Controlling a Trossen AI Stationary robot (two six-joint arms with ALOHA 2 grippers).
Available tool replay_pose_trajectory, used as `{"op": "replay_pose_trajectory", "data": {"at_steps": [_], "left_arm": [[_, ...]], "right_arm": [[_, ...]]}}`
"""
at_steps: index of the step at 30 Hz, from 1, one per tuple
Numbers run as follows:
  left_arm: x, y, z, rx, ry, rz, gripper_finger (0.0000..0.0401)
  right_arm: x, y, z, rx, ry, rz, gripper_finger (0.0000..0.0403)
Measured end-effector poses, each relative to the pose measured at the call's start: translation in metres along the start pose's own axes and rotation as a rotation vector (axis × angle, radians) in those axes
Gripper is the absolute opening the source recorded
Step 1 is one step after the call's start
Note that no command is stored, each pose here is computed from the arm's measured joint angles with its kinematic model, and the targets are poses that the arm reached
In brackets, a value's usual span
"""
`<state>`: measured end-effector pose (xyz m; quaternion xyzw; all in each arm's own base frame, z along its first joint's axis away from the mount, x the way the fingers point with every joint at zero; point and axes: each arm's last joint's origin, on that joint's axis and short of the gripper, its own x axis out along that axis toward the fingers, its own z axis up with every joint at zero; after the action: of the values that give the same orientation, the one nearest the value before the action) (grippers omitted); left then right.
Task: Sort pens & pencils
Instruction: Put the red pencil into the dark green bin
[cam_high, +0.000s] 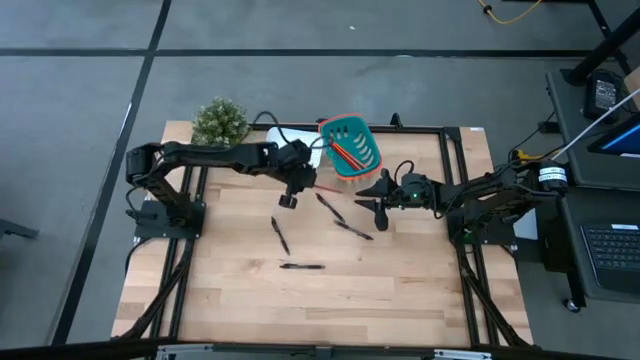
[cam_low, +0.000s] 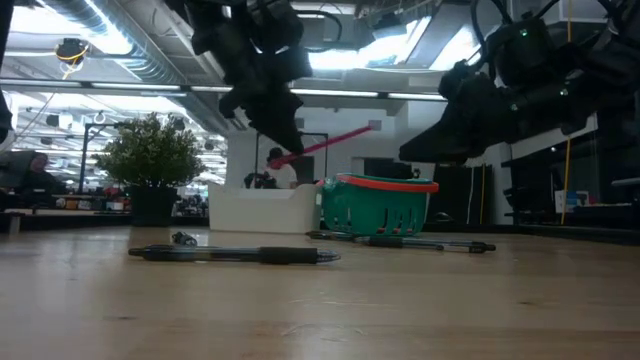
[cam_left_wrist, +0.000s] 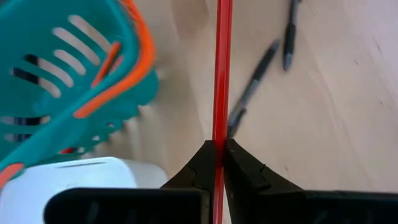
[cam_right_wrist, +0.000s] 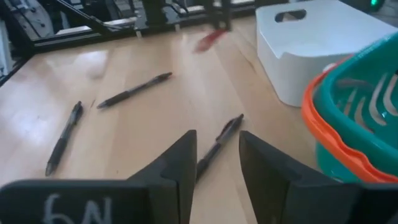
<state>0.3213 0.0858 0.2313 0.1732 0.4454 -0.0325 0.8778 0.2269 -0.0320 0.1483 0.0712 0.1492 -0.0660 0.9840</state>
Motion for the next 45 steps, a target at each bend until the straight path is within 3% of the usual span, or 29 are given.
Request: {"op": "replay_pose_trajectory", "data": {"at_steps": [10,17,24,34,45], "left_arm": [[-0.005,0.021,-0.003,-0.023,-0.133,-0.024,0.0015],[-0.006,0.026,0.001,-0.009,-0.209,-0.03,0.0015],[-0.008,0.028,0.007,0.012,-0.305,-0.048,0.0015],[-0.008,0.028,0.008,0.014,-0.314,-0.044,0.0015],[-0.008,0.028,0.008,0.015,-0.314,-0.044,0.0015]], "right_arm": [[0.0,0.007,0.009,-0.06,-0.096,0.028,0.0122],[0.0,0.003,0.011,-0.05,-0.137,-0.096,0.0122],[0.011,0.003,0.012,-0.096,-0.219,-0.093,0.0122],[0.044,0.006,0.025,-0.173,-0.225,-0.063,0.0122],[0.049,0.008,0.038,-0.229,-0.265,-0.055,0.0122]]}}
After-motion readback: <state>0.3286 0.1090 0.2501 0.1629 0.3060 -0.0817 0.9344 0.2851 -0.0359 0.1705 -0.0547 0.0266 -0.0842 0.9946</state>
